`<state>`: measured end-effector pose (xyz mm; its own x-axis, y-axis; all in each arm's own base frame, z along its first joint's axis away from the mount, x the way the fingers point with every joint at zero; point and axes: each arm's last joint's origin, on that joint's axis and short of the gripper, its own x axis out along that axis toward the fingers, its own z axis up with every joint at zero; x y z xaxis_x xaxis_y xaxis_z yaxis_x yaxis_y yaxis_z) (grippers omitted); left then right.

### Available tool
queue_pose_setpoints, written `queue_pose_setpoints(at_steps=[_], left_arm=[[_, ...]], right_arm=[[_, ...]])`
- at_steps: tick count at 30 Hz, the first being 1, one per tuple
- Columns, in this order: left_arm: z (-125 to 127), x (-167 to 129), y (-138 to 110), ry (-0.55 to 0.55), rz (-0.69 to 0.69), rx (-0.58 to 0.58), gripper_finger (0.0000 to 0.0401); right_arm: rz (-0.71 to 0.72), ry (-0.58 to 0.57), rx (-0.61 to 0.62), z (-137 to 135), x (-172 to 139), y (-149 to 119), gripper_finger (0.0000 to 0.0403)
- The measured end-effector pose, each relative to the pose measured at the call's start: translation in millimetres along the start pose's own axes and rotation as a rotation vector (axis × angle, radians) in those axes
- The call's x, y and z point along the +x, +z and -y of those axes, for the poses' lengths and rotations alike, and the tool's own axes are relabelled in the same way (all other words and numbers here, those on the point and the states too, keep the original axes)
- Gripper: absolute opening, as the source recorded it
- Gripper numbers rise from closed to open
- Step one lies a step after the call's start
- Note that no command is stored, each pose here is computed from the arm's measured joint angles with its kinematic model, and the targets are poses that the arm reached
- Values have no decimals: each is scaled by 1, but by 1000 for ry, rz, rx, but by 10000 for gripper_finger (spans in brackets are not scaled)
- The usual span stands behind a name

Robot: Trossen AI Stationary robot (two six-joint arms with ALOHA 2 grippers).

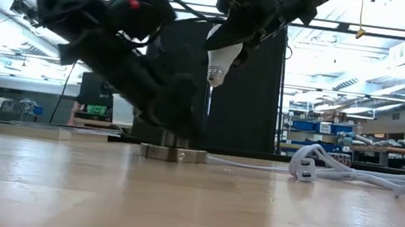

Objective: Screw lightbulb
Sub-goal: Insert the white lightbulb into the lamp

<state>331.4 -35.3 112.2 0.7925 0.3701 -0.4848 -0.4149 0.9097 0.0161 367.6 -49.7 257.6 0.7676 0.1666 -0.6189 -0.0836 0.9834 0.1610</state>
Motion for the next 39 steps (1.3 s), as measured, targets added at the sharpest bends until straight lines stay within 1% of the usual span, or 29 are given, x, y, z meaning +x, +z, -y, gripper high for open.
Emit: queue_pose_setpoints(at_steps=[6,11,13,16,18,22,26,28,31,35,39], left_arm=[[1,17,21,16,45,-5,205],[-5,28,29,37,44,-3,202],[-6,30,31,13,30,-16,202],[-7,27,35,-24,13,-60,202],[-7,24,37,-43,6,-83,203],[-5,16,44,-57,16,-91,204],[-5,7,53,-83,20,-94,205],[-5,4,54,-107,-3,-89,211],[-7,-2,57,-119,-28,-113,229],[-8,-7,58,-156,-73,-145,266],[-9,-13,64,-169,-64,-168,299]], right_arm=[[-55,4,26,-1,-1,-5,278],[-110,28,48,4,-5,-10,267],[-128,39,54,7,-7,-12,261],[-139,56,54,10,-9,-14,261],[-135,56,44,10,-10,-14,267],[-139,54,28,11,-10,-14,275],[-137,56,25,10,-10,-14,265],[-135,57,19,10,-10,-14,260],[-134,59,14,9,-10,-14,259],[-135,60,10,9,-10,-14,273],[-134,69,-9,5,-9,-14,272]])
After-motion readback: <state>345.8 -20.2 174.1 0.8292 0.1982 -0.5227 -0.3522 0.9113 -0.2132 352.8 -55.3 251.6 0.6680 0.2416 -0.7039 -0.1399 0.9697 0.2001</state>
